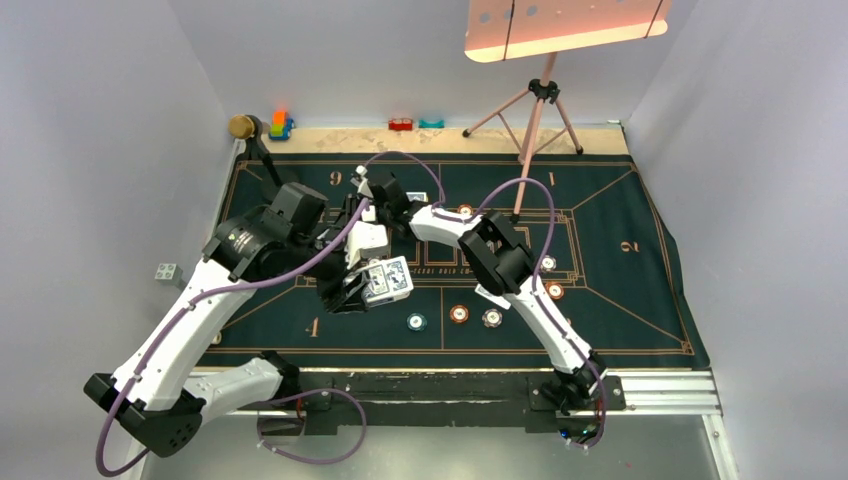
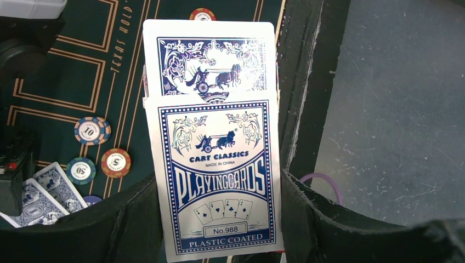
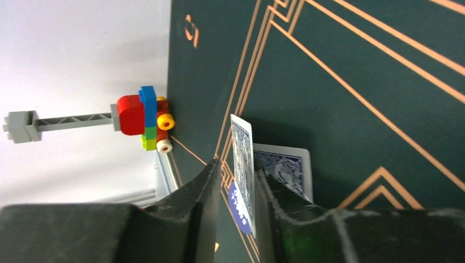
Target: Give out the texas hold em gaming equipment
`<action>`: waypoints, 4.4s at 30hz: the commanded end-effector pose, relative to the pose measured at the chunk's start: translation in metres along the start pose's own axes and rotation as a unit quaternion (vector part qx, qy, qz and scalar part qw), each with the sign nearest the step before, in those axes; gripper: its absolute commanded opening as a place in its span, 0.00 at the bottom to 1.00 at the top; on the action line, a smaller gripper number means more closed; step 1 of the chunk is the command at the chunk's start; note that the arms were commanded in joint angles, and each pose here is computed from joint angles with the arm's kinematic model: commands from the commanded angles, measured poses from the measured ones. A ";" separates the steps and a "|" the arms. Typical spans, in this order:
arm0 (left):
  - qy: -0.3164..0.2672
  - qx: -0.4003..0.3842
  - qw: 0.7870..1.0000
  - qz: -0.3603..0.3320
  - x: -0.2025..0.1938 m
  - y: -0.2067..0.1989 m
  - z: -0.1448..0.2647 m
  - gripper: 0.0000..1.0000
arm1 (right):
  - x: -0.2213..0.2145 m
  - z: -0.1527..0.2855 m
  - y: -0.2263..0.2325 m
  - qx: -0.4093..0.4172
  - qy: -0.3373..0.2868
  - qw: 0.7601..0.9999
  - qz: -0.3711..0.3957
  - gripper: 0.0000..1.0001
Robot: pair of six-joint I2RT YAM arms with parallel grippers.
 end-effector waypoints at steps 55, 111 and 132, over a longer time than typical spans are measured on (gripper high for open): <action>-0.020 0.009 1.000 0.005 0.012 0.020 -0.018 0.00 | -0.077 0.284 0.169 0.051 -0.100 0.987 0.117 0.97; -0.036 0.013 0.999 0.001 0.018 0.013 -0.009 0.00 | -0.092 0.306 0.129 0.023 -0.078 0.993 0.081 0.56; -0.035 0.011 0.999 0.003 0.019 0.014 -0.010 0.00 | -0.095 0.279 0.155 0.060 -0.063 0.993 0.080 0.75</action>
Point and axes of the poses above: each gripper's point midway between its finger pads, its own z axis back along the fingers, its own y axis along the line the jaws close on, x = y × z, the point moved 1 cm from there along z, back along the fingers, and after that the axes turned 4 degrees about z, right-handed, at the moved point
